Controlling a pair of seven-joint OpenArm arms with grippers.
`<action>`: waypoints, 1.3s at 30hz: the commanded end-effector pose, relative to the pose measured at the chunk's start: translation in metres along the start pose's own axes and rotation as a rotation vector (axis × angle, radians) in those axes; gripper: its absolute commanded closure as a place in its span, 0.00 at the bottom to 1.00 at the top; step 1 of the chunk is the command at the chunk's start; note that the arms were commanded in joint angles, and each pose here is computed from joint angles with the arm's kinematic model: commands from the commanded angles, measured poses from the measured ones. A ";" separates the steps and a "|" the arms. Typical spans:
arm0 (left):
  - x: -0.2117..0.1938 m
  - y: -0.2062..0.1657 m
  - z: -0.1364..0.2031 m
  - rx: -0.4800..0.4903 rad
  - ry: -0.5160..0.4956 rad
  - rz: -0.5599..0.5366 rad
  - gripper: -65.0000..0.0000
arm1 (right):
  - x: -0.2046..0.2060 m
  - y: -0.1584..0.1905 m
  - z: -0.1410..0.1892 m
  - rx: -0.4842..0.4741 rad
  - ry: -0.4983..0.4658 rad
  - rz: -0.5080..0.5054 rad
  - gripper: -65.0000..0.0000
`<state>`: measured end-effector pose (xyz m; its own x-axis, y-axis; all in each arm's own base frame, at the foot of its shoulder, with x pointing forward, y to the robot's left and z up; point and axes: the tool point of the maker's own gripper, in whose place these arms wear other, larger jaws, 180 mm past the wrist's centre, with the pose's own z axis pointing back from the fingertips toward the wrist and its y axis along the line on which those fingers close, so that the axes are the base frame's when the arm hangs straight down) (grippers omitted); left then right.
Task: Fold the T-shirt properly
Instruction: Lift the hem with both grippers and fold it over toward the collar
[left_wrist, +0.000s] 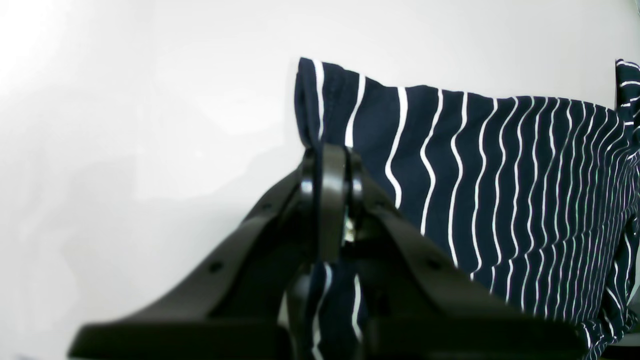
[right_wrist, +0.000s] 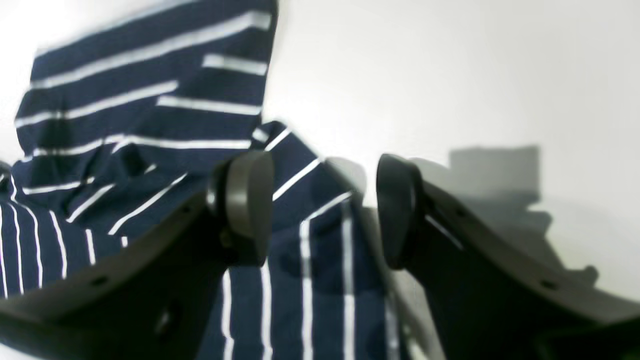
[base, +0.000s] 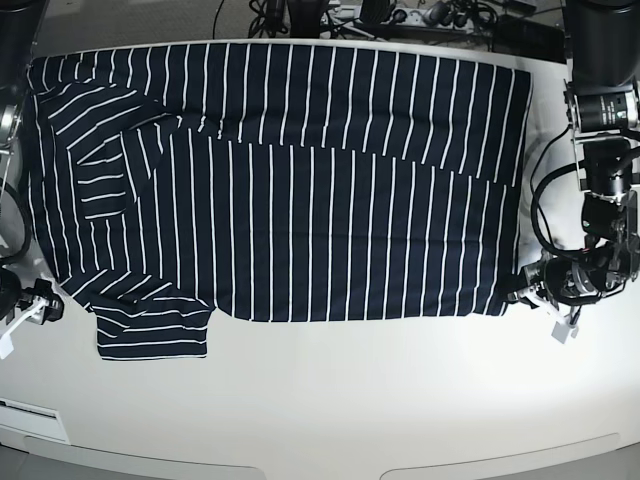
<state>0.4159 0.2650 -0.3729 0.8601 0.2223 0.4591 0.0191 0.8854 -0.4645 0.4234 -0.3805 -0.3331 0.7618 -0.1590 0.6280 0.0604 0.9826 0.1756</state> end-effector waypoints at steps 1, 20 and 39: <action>0.001 0.010 0.007 0.047 0.025 -0.016 1.00 | 0.020 -0.008 0.012 -0.016 -0.051 0.001 0.46; 0.000 0.011 0.007 0.053 0.031 -0.019 1.00 | -0.058 -0.012 -0.007 0.007 0.032 -0.031 0.46; 0.001 0.010 0.007 0.052 0.027 -0.020 1.00 | -0.043 0.038 -0.009 0.240 -0.042 -0.006 1.00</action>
<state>0.4166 0.2653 -0.3726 0.8578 0.2239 0.4626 0.0187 0.8859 -0.4635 0.3843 -0.3278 -0.3826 0.7771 -0.1710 0.6058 -0.0779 0.9289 0.3620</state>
